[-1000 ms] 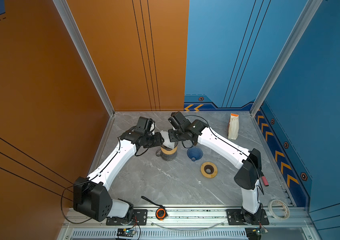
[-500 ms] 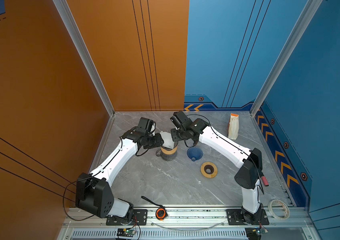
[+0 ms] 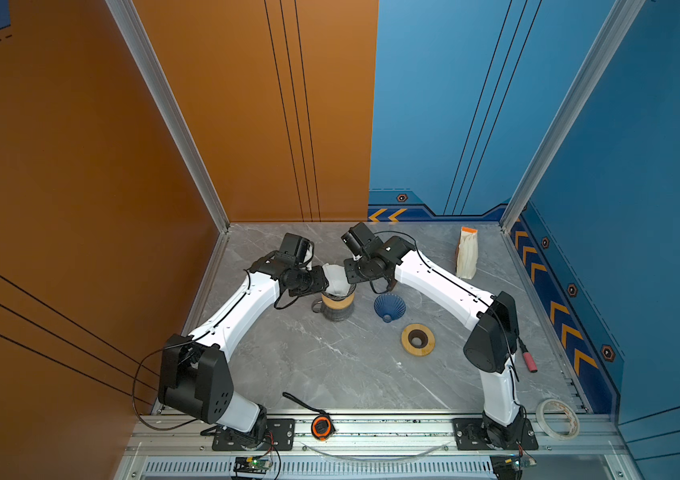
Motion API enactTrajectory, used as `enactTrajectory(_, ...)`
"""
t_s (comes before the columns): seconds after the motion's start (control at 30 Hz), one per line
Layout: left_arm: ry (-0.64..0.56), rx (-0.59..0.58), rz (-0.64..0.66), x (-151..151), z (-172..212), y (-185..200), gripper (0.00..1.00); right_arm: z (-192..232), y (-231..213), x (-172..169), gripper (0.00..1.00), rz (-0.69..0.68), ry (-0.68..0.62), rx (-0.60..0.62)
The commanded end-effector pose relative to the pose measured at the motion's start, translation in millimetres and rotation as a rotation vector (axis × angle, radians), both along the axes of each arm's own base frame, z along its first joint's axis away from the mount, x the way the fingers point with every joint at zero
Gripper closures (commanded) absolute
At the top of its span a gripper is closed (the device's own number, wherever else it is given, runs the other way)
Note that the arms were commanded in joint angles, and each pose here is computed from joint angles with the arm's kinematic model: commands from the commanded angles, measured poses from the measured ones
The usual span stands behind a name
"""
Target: Place the coffee filter in the dripper
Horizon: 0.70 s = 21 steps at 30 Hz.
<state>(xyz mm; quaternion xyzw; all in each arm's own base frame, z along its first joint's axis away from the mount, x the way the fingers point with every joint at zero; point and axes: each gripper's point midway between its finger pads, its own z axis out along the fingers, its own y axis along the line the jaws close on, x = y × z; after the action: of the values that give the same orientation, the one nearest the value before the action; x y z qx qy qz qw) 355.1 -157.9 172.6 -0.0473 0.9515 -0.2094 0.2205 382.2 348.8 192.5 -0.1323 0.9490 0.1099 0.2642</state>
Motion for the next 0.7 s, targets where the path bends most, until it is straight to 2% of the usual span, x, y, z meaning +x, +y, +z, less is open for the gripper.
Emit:
enactTrajectory(0.0,-0.014,0.002,-0.014,5,4,0,0.56,-8,-4,-3,0.58,0.009,0.038,-0.025)
enactTrajectory(0.47,0.012,0.023,-0.012,5,-8,3,0.56,-11,0,-3,0.57,0.028,0.061,-0.011)
enactTrajectory(0.67,0.019,0.029,-0.017,5,-12,3,0.56,-31,1,-4,0.57,0.030,0.100,-0.036)
